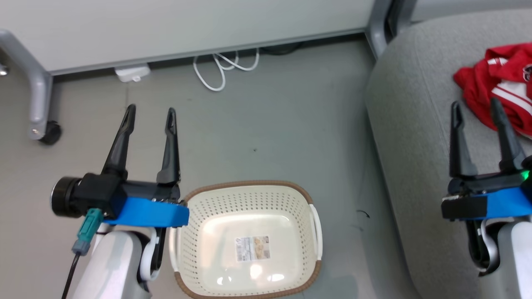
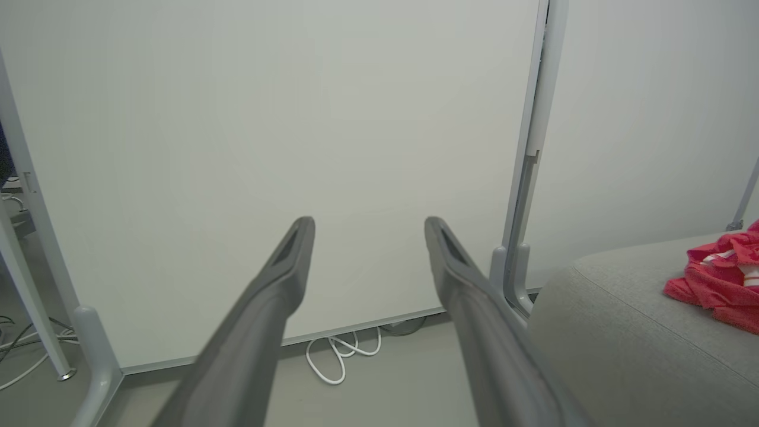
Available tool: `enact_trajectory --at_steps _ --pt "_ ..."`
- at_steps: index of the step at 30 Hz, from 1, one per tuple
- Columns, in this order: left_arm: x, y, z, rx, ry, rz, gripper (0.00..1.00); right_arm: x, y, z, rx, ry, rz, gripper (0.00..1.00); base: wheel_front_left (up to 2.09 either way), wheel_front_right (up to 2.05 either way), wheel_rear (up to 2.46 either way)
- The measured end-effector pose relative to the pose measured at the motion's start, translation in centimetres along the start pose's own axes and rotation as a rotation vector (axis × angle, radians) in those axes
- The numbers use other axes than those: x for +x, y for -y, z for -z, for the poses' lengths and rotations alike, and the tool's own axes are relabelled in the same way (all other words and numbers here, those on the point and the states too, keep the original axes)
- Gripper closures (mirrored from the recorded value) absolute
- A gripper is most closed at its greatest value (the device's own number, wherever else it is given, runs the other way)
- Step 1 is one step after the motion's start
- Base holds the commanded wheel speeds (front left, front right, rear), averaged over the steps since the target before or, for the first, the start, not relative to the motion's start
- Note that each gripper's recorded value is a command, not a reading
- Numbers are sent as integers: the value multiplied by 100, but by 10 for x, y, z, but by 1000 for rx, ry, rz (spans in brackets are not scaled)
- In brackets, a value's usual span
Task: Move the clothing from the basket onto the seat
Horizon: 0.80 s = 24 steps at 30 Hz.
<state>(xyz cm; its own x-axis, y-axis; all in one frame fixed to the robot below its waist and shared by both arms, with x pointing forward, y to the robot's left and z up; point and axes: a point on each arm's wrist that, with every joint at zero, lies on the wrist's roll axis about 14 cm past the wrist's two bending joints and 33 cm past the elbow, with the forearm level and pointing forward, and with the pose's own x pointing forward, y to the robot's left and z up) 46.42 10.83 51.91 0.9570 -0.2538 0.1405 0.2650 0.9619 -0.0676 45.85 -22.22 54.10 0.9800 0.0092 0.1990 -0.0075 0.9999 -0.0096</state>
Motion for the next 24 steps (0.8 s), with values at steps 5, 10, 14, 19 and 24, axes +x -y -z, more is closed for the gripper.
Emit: enact_trajectory --at_steps 5,10,14,19,24 --pt "-26 -28 -12 12 14 -107 0 -5 -27 -10 28 25 -59 0 0 0 0" --pt "-52 -45 -15 15 9 -178 0 -14 -42 -17 34 37 -87 0 0 0 0" --pt "-69 -53 -14 20 -3 -211 0 -23 -51 -18 37 33 -102 0 0 0 0" --pt "-82 -56 -13 16 -10 -232 0 -34 -50 -17 42 21 -91 0 0 0 0" --pt "-91 -55 -10 12 -21 -237 0 -46 -45 -12 44 1 -69 0 0 0 0"
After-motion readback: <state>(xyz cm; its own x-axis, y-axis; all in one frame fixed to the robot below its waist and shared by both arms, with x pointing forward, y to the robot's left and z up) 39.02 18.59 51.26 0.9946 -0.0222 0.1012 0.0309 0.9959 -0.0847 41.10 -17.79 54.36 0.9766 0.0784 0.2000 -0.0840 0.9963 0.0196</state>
